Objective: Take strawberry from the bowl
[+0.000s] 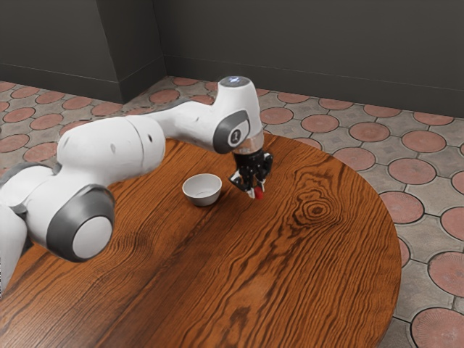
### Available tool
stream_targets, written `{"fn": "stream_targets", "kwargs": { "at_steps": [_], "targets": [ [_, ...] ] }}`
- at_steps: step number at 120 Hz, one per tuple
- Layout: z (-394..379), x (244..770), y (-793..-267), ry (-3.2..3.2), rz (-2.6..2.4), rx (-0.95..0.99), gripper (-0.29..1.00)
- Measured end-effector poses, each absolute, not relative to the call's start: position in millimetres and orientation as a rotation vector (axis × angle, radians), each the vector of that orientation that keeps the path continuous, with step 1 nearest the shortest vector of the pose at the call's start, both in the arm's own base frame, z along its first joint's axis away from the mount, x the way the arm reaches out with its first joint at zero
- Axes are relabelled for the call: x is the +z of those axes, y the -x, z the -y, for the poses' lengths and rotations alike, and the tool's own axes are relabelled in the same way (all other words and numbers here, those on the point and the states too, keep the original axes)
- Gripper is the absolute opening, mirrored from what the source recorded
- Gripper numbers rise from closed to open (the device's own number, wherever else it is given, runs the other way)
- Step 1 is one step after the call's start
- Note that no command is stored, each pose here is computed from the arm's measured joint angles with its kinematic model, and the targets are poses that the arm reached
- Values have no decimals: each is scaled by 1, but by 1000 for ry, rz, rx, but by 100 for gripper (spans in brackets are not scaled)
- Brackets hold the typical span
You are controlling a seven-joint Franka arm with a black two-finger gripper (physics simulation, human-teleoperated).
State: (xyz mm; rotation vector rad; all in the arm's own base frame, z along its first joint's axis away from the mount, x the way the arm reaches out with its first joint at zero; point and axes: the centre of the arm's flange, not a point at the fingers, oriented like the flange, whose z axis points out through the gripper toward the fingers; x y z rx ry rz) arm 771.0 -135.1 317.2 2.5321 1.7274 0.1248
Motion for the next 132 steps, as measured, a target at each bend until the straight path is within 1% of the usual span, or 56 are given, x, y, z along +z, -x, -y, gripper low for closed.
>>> {"fn": "stream_targets", "kwargs": {
  "at_steps": [13,38,42,55,66,74,84,103,111,120,132],
  "targets": [
    [151,296,-768,-2557,-1709,83,10],
    [166,285,-764,-2565,-1682,46,10],
    [167,283,-765,-2563,-1678,48,14],
    [171,281,-766,-2551,-1663,59,35],
    [174,294,-766,-2546,-1640,82,47],
    [174,326,-763,-2561,-1589,110,52],
    [161,393,-749,-2615,-1519,135,58],
    [72,518,-719,-2735,-1448,237,63],
    [33,554,-697,-2788,-1404,225,65],
    [-17,581,-653,-2826,-1368,146,66],
    [-35,608,-604,-2899,-1227,119,67]
  ]
}}
